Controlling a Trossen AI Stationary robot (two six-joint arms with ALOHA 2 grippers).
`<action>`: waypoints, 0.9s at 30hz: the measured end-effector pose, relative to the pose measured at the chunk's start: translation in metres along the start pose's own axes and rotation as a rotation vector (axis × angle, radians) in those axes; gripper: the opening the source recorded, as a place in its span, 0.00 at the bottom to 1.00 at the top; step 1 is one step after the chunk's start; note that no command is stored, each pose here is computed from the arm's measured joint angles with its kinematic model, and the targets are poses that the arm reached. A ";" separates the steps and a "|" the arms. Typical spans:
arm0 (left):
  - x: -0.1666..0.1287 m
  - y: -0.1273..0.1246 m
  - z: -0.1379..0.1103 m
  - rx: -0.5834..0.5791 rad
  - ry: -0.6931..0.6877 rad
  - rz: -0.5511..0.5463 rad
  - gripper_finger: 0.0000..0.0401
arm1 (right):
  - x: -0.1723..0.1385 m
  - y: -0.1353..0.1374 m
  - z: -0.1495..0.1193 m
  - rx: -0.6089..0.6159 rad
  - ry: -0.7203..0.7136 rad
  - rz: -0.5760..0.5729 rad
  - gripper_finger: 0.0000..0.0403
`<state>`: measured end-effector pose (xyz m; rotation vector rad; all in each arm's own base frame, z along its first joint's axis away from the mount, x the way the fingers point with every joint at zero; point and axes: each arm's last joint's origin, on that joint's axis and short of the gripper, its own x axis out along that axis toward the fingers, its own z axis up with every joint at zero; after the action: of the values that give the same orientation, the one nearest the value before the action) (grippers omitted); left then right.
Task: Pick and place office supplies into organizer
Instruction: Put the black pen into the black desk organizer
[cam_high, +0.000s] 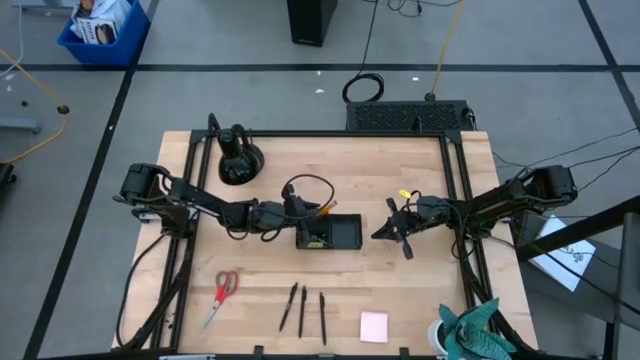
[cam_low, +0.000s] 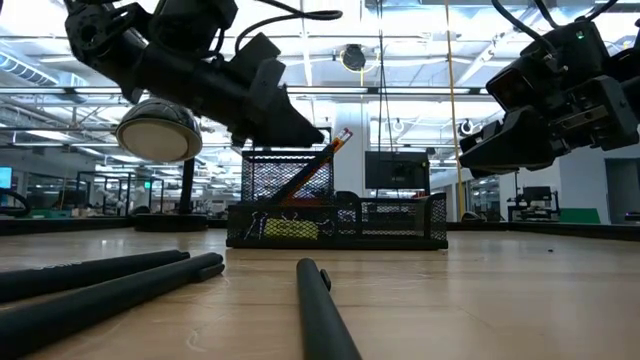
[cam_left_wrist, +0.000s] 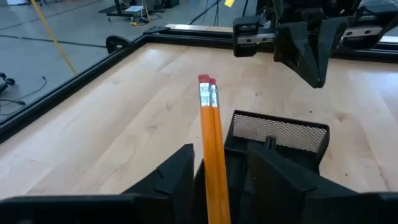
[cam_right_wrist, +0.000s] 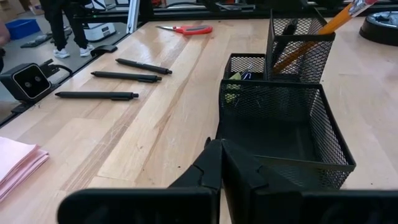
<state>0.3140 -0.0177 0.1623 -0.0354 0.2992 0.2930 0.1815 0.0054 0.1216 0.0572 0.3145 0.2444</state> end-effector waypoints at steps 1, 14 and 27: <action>0.001 -0.001 0.003 -0.003 -0.007 0.002 0.41 | 0.000 0.000 0.000 -0.001 0.000 0.000 0.01; -0.048 -0.088 0.085 -0.187 0.527 0.196 0.39 | 0.000 0.000 -0.005 -0.025 0.048 -0.003 0.01; -0.055 -0.176 -0.003 -0.522 0.864 0.259 0.28 | 0.000 0.000 0.000 -0.033 0.003 -0.002 0.01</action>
<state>0.3137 -0.2020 0.1738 -0.6541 1.0829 0.6014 0.1814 0.0053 0.1213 0.0241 0.3136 0.2477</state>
